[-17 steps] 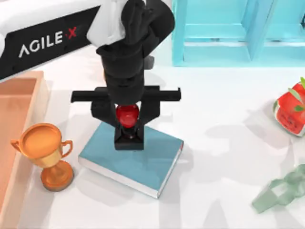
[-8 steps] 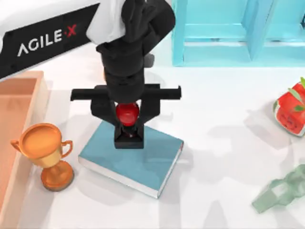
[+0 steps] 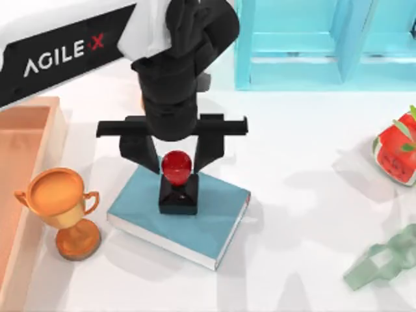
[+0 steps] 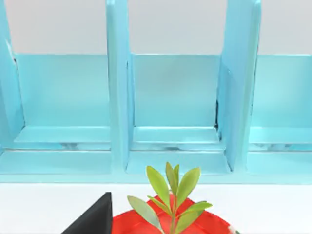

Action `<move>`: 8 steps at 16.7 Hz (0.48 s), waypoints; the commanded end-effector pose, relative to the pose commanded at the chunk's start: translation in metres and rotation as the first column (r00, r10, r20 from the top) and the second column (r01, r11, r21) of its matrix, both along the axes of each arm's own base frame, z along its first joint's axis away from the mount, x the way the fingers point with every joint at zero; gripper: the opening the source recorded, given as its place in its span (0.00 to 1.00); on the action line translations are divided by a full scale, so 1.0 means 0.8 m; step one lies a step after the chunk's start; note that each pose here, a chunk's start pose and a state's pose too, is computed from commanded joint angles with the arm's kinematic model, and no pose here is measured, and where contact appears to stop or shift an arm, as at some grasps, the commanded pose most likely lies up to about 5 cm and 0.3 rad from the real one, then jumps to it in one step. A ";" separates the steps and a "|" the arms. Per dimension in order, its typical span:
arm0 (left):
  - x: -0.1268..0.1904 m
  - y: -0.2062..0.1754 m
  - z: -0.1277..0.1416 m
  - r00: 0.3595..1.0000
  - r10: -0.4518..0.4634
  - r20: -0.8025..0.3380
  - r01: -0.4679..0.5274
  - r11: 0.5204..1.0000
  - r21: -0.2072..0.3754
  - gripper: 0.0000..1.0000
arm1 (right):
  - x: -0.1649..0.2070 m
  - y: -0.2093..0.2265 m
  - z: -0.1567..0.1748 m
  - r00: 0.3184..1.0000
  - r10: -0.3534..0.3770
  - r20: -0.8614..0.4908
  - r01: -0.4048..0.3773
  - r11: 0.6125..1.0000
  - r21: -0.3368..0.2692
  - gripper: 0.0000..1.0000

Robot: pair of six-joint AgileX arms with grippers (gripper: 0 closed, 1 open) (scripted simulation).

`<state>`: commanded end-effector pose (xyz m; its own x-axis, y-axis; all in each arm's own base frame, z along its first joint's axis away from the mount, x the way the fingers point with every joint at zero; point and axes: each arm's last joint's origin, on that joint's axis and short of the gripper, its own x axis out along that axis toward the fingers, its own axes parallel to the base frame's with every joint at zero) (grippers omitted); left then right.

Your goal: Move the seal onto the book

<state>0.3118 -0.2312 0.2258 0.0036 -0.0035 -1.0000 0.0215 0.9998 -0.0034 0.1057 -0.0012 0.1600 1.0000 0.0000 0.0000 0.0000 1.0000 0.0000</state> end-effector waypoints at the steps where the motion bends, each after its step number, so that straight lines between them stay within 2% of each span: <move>1: 0.000 0.000 0.000 1.000 0.000 0.000 0.000 1.000 0.000 0.83 | 0.000 0.000 0.000 1.000 0.000 0.000 0.000 1.000 0.000 1.00; 3: 0.000 0.000 0.000 1.000 0.000 0.000 0.000 1.000 0.000 0.98 | 0.000 0.000 0.000 1.000 0.000 0.000 0.000 1.000 0.000 1.00; 8: 0.000 0.000 0.000 1.000 0.000 0.000 0.000 1.000 0.000 1.00 | 0.000 0.000 0.000 1.000 0.000 0.000 0.000 1.000 0.000 1.00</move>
<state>0.3118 -0.2312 0.2258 0.0036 -0.0035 -1.0000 0.0215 0.9998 -0.0034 0.1057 -0.0012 0.1600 1.0000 0.0000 0.0000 0.0000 1.0000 0.0000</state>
